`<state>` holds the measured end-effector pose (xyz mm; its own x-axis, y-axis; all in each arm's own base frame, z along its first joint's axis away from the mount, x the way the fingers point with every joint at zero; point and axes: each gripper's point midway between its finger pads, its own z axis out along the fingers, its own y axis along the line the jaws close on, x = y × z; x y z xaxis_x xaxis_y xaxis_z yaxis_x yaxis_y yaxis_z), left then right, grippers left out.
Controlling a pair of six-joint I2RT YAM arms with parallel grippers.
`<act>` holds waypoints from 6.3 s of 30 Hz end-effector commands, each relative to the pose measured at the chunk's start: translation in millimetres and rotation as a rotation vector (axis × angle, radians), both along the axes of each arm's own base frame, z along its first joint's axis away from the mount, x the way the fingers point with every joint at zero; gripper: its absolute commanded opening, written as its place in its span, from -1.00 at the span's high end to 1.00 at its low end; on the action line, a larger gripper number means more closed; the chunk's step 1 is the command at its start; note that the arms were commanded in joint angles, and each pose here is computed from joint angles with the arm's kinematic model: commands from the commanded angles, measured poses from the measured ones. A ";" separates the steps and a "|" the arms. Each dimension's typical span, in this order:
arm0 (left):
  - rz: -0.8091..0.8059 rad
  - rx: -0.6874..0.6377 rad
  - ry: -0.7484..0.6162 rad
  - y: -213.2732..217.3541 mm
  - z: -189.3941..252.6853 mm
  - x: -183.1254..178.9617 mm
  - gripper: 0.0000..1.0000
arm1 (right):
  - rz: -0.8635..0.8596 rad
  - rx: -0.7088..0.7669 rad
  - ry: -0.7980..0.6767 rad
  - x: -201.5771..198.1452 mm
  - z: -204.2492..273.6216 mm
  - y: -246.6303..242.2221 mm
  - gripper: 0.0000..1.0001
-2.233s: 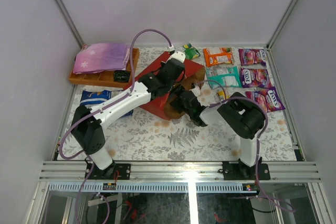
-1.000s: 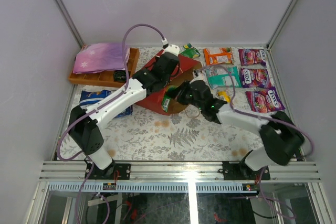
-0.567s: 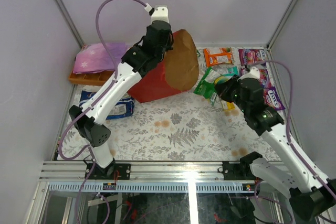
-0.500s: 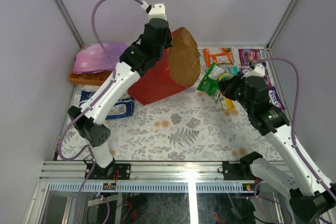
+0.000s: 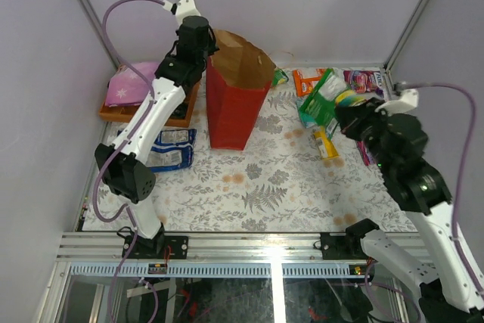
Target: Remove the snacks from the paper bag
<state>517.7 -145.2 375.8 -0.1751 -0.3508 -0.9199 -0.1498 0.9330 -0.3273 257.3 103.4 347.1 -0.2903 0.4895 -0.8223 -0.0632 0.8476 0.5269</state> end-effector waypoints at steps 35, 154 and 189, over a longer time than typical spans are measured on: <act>0.200 -0.051 0.027 135.7 -112.3 62.9 -0.20 | 0.164 0.005 0.165 121.9 -116.4 87.3 1.00; 1.191 -0.834 0.449 317.4 -298.1 -43.4 1.00 | 0.185 0.363 0.405 143.3 -240.7 58.1 1.00; 1.064 -0.804 0.471 351.9 -303.7 -28.3 0.95 | -0.172 0.669 0.366 196.8 -236.5 79.2 1.00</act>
<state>446.0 182.9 26.1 0.1858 -0.9106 -0.3692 -0.9739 -0.1209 -0.1921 425.7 174.7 77.2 -0.4134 0.8884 -0.1996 0.3974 0.3732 0.8383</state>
